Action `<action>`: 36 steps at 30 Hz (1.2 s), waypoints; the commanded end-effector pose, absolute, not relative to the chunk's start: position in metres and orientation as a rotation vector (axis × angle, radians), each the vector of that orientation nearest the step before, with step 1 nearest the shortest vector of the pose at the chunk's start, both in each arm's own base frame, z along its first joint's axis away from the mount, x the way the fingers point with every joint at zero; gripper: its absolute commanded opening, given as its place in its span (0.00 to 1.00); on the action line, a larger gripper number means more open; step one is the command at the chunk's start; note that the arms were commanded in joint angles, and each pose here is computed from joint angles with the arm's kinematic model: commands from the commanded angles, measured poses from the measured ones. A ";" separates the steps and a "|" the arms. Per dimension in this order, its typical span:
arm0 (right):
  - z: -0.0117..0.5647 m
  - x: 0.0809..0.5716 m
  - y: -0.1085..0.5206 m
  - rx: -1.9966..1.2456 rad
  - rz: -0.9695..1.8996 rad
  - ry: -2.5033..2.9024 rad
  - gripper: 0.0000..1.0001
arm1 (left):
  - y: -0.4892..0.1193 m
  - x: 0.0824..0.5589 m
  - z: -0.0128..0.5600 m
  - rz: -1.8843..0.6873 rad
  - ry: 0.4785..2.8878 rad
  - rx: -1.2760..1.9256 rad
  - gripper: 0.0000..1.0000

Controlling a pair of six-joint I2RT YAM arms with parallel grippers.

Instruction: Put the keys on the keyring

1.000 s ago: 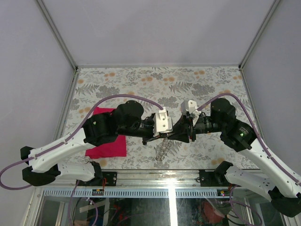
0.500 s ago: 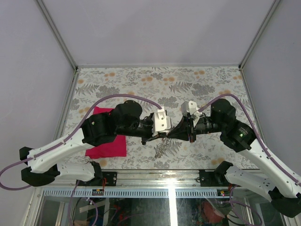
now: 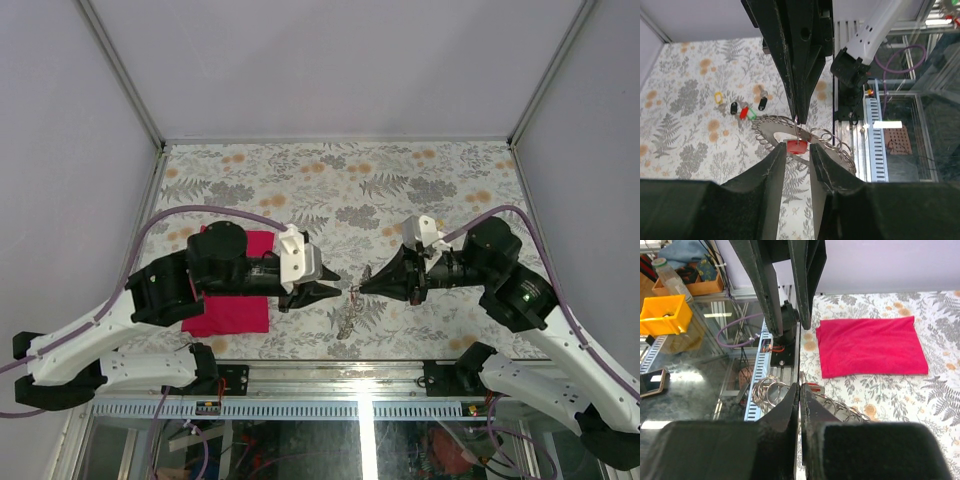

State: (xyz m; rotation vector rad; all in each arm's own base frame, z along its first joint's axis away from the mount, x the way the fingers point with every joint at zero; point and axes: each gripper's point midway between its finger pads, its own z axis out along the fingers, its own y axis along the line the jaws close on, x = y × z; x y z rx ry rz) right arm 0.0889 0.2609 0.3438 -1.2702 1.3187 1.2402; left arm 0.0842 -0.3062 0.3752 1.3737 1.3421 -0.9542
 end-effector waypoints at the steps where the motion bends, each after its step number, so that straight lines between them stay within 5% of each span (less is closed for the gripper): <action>1: 0.383 0.079 0.260 -1.243 1.265 1.145 0.00 | -0.311 0.077 0.400 -1.047 1.242 1.283 0.27; 16: 0.402 0.075 0.260 -1.201 1.293 1.075 0.00 | -0.320 0.081 0.393 -1.059 1.239 1.261 0.27; 36: 0.408 0.074 0.258 -1.181 1.294 1.056 0.00 | -0.324 0.080 0.395 -1.073 1.227 1.263 0.00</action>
